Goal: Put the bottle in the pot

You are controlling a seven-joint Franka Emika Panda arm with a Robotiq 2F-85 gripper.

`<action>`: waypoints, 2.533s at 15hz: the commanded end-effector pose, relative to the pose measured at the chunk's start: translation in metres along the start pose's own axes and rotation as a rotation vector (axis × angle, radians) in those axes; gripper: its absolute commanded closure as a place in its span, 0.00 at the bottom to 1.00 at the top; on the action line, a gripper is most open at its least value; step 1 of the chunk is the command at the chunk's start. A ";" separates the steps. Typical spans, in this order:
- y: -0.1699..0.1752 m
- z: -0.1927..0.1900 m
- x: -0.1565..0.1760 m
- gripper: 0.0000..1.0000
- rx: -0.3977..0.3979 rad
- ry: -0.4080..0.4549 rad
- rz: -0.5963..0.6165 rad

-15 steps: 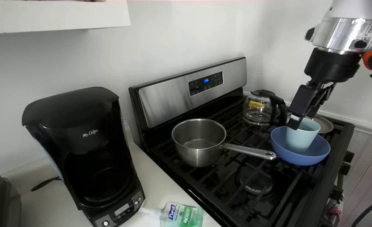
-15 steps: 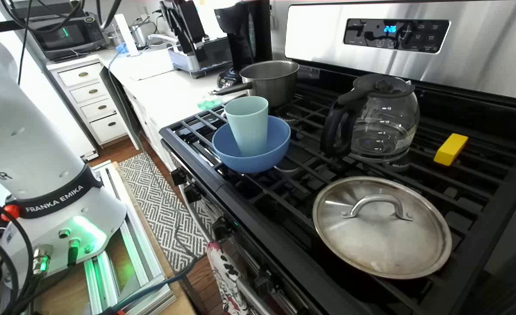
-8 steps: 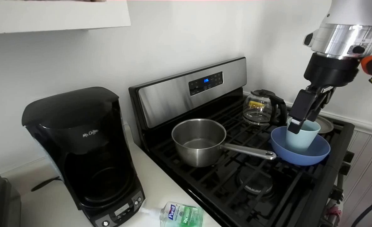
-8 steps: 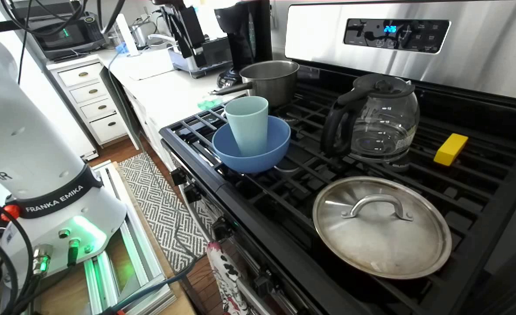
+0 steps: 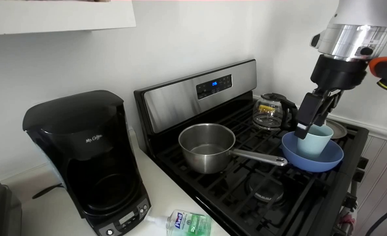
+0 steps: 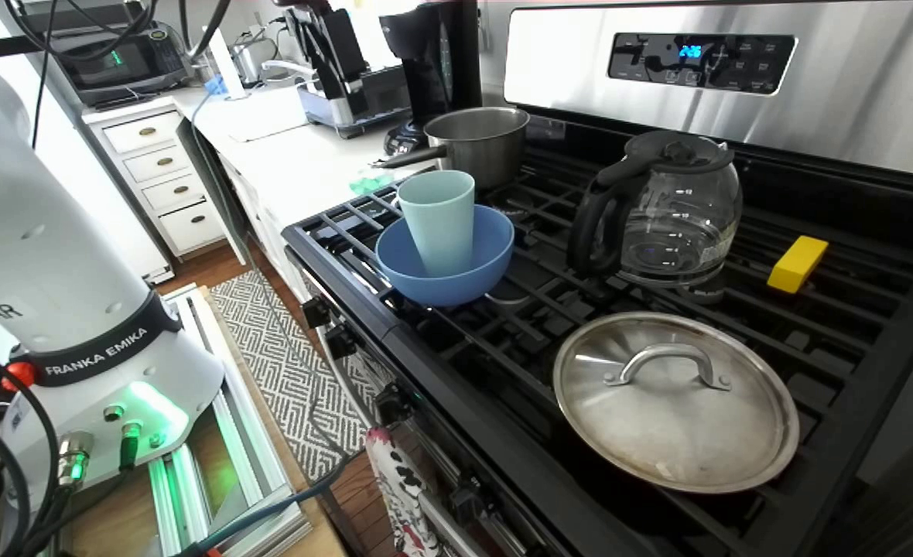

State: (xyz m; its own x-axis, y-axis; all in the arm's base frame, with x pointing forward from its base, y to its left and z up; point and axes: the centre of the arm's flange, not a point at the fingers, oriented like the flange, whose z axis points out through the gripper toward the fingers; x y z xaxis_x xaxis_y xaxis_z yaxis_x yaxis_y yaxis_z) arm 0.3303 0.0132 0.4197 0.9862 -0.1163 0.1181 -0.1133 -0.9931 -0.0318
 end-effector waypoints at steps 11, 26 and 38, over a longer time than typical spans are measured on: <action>-0.153 0.107 0.076 0.00 0.103 -0.074 -0.172; -0.221 0.146 0.080 0.00 0.108 -0.044 -0.513; -0.252 0.200 0.113 0.00 0.141 -0.043 -0.746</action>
State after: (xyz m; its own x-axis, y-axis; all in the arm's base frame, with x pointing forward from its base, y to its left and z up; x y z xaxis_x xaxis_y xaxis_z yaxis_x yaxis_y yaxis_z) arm 0.4949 0.2541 0.2426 0.7997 0.5884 0.1198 0.5987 -0.7964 -0.0854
